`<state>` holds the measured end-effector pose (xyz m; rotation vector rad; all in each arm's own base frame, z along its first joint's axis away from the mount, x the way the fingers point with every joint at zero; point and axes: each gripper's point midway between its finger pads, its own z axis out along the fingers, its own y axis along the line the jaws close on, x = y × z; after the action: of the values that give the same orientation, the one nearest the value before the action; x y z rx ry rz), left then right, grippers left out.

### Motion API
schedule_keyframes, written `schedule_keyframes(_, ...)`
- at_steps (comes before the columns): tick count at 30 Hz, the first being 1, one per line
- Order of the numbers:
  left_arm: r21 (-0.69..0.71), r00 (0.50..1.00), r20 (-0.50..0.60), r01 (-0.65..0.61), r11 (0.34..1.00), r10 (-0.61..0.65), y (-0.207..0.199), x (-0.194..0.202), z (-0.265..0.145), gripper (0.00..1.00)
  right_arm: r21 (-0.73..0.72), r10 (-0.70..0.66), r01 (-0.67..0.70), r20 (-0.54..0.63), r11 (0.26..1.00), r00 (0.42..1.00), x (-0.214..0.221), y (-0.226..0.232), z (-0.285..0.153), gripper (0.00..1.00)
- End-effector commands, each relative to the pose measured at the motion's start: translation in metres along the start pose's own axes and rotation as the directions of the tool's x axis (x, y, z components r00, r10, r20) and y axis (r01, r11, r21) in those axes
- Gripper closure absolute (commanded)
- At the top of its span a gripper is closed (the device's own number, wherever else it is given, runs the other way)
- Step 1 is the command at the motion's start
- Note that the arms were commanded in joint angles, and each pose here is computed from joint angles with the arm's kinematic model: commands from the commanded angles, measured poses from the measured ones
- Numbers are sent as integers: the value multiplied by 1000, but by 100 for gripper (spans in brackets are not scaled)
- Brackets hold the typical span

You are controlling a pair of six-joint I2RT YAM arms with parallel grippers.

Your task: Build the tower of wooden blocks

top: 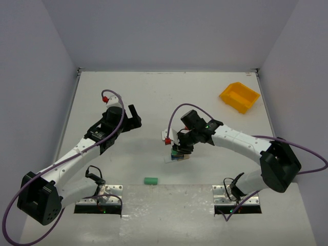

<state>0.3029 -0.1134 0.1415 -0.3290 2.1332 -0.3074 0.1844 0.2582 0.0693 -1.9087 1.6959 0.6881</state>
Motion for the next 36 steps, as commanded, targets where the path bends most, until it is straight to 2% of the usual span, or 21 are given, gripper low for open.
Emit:
schedule_keyframes(1, 37, 998, 60, 8, 999, -10, -14, -22, -3, 0, 2, -26, 26, 29, 1000, 999, -13, -4, -1, 67)
schedule_keyframes(21, 32, 999, 53, 5, 999, -7, -13, -20, -1, 0, 7, -30, 30, 2, 1000, 1000, -7, -4, 0, 64)
schedule_keyframes(31, 35, 999, 51, 4, 999, -6, -13, -20, -1, 0, 1, -30, 30, 9, 1000, 1000, -9, -3, 0, 52)
schedule_keyframes(35, 37, 999, 53, 5, 999, -7, -14, -20, -2, 0, 6, -30, 30, 6, 1000, 1000, -10, -4, -1, 41)
schedule_keyframes(36, 39, 999, 53, 5, 999, -7, -14, -20, -2, 0, 11, -32, 32, 8, 999, 999, -11, -6, -1, 35)
